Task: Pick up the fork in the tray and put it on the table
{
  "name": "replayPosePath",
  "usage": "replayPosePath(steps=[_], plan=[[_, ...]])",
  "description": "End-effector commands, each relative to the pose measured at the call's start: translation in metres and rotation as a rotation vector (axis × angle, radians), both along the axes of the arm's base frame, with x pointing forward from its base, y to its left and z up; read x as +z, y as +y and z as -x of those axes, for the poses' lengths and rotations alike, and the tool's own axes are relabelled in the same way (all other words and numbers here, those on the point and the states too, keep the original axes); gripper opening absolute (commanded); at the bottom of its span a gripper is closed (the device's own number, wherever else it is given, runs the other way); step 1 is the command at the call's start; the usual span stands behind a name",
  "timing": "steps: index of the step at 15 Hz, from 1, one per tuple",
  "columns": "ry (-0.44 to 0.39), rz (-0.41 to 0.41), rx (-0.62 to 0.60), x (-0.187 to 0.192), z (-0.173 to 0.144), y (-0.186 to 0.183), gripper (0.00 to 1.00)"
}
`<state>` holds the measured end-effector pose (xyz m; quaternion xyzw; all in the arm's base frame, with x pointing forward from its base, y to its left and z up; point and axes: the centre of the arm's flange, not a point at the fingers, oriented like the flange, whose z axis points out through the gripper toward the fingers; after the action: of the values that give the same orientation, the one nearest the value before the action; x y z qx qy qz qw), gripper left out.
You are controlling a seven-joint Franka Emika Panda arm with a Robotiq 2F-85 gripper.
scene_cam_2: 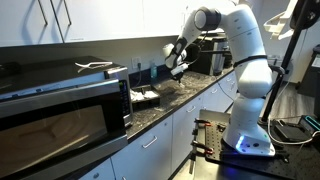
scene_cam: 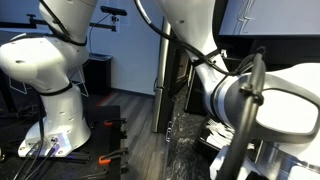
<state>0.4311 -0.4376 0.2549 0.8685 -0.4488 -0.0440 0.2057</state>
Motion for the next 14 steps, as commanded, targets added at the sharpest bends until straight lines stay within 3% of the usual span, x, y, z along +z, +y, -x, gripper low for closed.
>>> replayPosePath(steps=[1,14], plan=[[-0.012,-0.017,0.047,-0.005,-0.016,-0.004,0.01],[0.019,-0.149,0.173,-0.035,-0.032,0.014,0.01]])
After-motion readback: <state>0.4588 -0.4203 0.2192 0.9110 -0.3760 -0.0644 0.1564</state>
